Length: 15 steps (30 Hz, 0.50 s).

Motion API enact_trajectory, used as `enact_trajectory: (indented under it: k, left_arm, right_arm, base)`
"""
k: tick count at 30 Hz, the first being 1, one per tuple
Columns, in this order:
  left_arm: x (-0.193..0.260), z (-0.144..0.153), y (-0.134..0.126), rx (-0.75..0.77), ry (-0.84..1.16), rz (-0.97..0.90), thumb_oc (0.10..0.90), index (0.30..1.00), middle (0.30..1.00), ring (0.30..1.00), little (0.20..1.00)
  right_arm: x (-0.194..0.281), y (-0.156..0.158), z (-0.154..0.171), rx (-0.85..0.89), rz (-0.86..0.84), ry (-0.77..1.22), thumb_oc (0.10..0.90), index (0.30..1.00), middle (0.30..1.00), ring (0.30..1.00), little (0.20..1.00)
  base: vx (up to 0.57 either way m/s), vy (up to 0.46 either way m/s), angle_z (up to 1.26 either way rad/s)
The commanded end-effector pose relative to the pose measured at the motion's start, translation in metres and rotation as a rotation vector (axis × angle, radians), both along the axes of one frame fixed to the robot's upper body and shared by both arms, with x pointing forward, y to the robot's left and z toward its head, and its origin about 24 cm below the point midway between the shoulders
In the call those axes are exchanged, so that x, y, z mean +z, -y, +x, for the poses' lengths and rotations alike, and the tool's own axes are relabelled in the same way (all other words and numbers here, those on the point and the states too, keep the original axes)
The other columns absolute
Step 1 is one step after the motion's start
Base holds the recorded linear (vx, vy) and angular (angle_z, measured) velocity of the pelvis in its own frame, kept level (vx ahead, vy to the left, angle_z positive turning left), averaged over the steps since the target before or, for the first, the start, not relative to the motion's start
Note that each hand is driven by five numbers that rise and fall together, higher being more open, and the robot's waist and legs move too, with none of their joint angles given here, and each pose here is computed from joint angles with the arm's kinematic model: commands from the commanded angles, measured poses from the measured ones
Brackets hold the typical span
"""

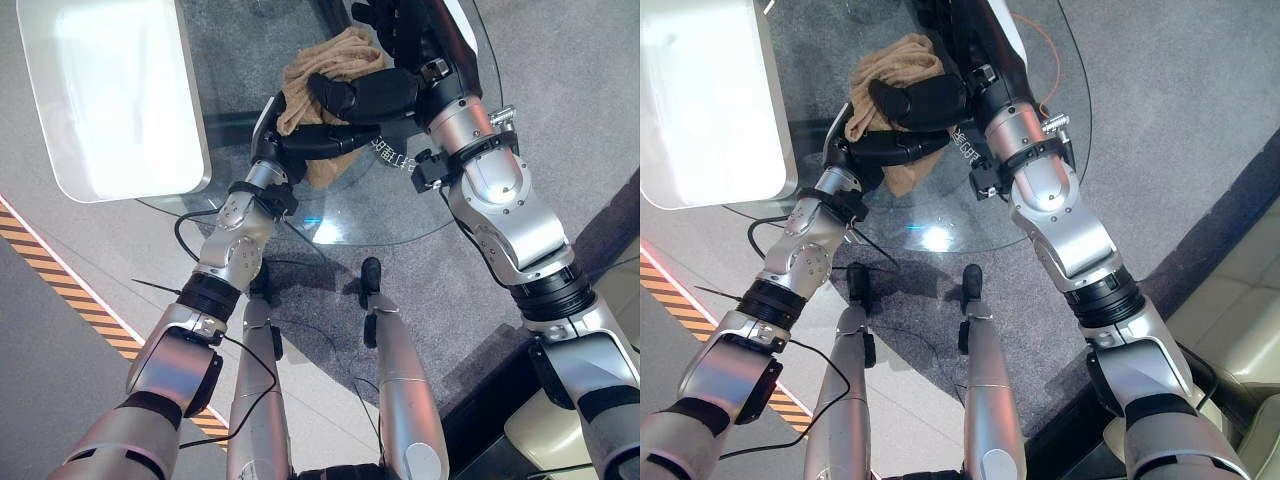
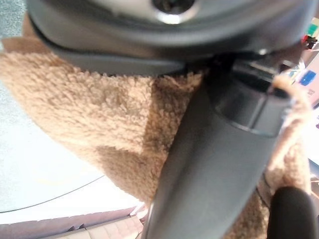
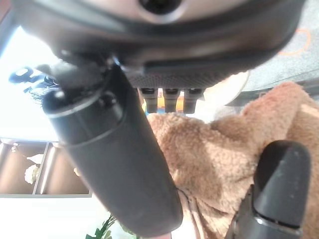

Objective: Wipe the table with a cloth and put it in the basket.

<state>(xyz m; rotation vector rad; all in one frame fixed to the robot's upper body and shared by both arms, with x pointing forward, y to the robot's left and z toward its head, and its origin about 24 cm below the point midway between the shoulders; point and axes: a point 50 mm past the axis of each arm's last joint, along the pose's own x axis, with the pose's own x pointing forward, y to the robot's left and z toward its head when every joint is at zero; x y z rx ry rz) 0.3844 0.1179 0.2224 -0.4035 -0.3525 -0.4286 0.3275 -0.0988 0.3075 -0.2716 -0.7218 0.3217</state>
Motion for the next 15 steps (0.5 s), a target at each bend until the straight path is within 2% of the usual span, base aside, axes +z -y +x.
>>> enact_trajectory:
  k: [1, 15]
  left_arm:
    - [0.066, -0.018, 0.013, -0.127, 0.284, -0.126, 0.1, 0.3, 0.3, 0.3, 0.2]
    - [0.073, -0.017, 0.001, -0.101, 0.306, -0.153, 0.1, 0.3, 0.3, 0.3, 0.2]
  right_arm:
    - [0.078, 0.005, -0.046, 0.112, 0.193, 0.363, 0.8, 0.9, 0.9, 0.9, 0.9]
    - [0.086, 0.026, -0.043, 0.043, 0.295, 0.364, 0.8, 0.9, 0.9, 0.9, 0.9]
  base:
    - [0.0, 0.0, 0.0]
    - [0.0, 0.0, 0.0]
